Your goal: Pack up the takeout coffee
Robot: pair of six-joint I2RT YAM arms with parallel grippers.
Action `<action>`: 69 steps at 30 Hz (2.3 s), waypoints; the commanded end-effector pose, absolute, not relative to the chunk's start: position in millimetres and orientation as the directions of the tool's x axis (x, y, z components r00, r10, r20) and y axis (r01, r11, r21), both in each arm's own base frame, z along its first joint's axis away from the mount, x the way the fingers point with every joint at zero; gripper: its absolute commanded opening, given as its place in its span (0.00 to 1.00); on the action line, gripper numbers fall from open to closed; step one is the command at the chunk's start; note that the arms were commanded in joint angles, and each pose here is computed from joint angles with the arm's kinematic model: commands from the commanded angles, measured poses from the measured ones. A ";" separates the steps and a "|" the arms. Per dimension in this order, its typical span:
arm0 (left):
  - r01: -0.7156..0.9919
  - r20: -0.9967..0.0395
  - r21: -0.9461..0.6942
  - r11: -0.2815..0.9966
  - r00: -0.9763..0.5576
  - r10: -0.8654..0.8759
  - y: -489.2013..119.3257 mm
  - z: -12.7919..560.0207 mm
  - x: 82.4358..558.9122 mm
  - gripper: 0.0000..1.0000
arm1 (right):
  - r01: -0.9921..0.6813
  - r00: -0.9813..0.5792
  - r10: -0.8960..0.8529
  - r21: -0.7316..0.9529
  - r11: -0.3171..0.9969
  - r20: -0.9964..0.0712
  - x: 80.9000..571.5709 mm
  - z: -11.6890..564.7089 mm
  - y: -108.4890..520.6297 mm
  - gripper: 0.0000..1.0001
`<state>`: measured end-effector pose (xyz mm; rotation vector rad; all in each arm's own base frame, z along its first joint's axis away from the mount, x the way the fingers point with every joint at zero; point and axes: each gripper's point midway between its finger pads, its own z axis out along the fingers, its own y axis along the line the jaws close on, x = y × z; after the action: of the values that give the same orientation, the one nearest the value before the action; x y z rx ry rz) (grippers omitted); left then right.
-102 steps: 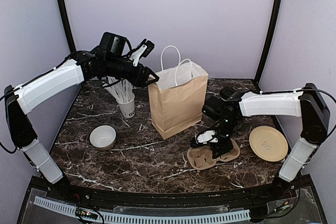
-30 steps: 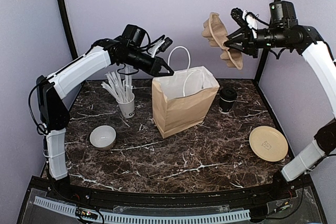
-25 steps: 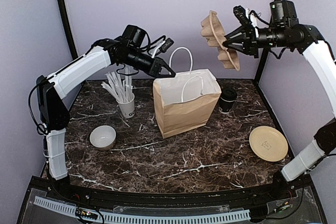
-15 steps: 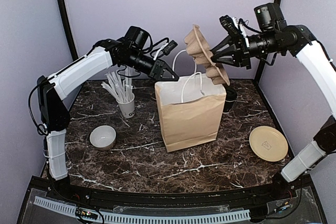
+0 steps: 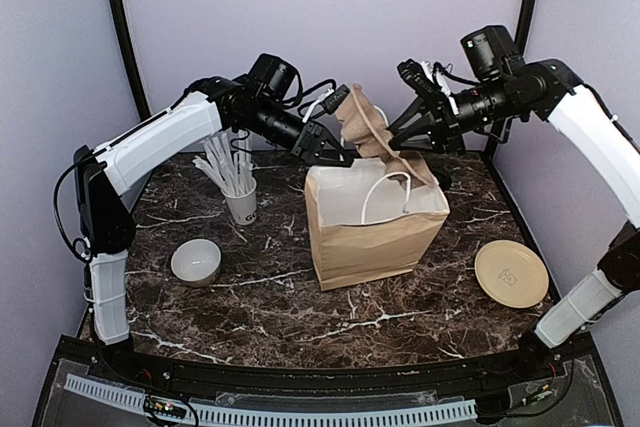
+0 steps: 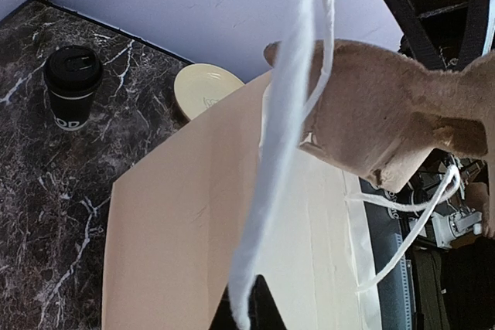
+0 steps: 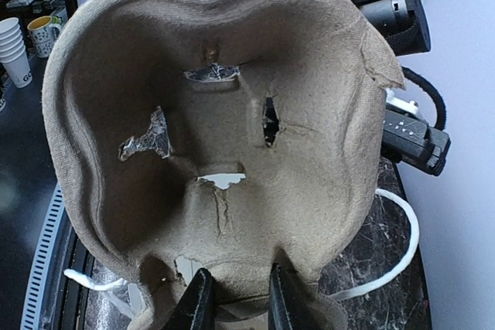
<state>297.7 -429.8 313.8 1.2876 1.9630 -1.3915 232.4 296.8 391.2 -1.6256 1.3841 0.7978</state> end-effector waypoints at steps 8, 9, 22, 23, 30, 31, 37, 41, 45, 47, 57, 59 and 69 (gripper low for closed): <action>0.870 -0.758 -0.479 0.112 -0.475 0.446 -431.7 313.4 304.1 0.36 | -0.991 0.133 -0.485 -0.117 -0.062 -0.865 230.3 352.3 307.1 0.20; 0.876 -0.763 -0.464 0.130 -0.470 0.443 -431.0 314.5 307.1 0.43 | -0.991 0.132 -0.489 -0.118 -0.060 -0.862 231.3 350.1 307.0 0.20; 0.907 -0.832 -0.309 0.286 -0.403 0.381 -404.8 347.1 331.1 0.61 | -0.985 0.175 -0.433 -0.161 -0.068 -0.884 229.4 379.7 311.0 0.20; 0.902 -0.828 -0.314 0.297 -0.413 0.379 -401.8 344.5 333.1 0.61 | -0.983 0.182 -0.426 -0.170 -0.068 -0.886 228.6 384.9 310.5 0.20; 0.901 -0.857 -0.292 0.322 -0.396 0.331 -389.6 358.2 339.1 0.62 | -0.979 0.202 -0.411 -0.189 -0.073 -0.889 229.6 393.9 312.8 0.20; 0.900 -0.856 -0.293 0.323 -0.397 0.332 -389.3 356.9 339.4 0.62 | -0.980 0.201 -0.415 -0.188 -0.071 -0.887 231.5 391.2 313.5 0.20; 0.896 -0.851 -0.298 0.329 -0.406 0.335 -387.3 352.7 339.3 0.62 | -0.982 0.187 -0.435 -0.181 -0.056 -0.881 242.8 375.6 317.7 0.19; 0.897 -0.853 -0.289 0.335 -0.400 0.335 -383.9 353.3 338.0 0.61 | -0.981 0.184 -0.451 -0.189 -0.034 -0.874 251.9 369.4 319.2 0.18; 0.896 -0.854 -0.286 0.339 -0.399 0.335 -381.4 353.4 336.5 0.61 | -0.983 0.168 -0.443 -0.184 -0.007 -0.881 263.1 370.9 318.1 0.17; 0.897 -0.855 -0.283 0.339 -0.397 0.335 -380.5 353.5 335.6 0.61 | -0.983 0.167 -0.430 -0.186 0.001 -0.887 266.8 376.6 316.5 0.17; 0.896 -0.855 -0.270 0.353 -0.392 0.339 -372.4 348.5 332.5 0.62 | -0.972 0.176 -0.432 -0.224 0.063 -0.885 286.2 390.0 304.7 0.17; 0.896 -0.853 -0.272 0.352 -0.394 0.343 -371.5 345.7 331.3 0.62 | -0.970 0.176 -0.428 -0.229 0.076 -0.887 290.3 392.7 300.8 0.17; 0.893 -0.847 -0.272 0.359 -0.399 0.351 -368.0 339.9 331.1 0.62 | -0.979 0.168 -0.388 -0.199 0.041 -0.906 284.4 402.7 299.9 0.17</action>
<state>336.3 -377.4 317.9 1.0827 1.9881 -1.0039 290.4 295.4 386.1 -1.5076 1.4412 0.7414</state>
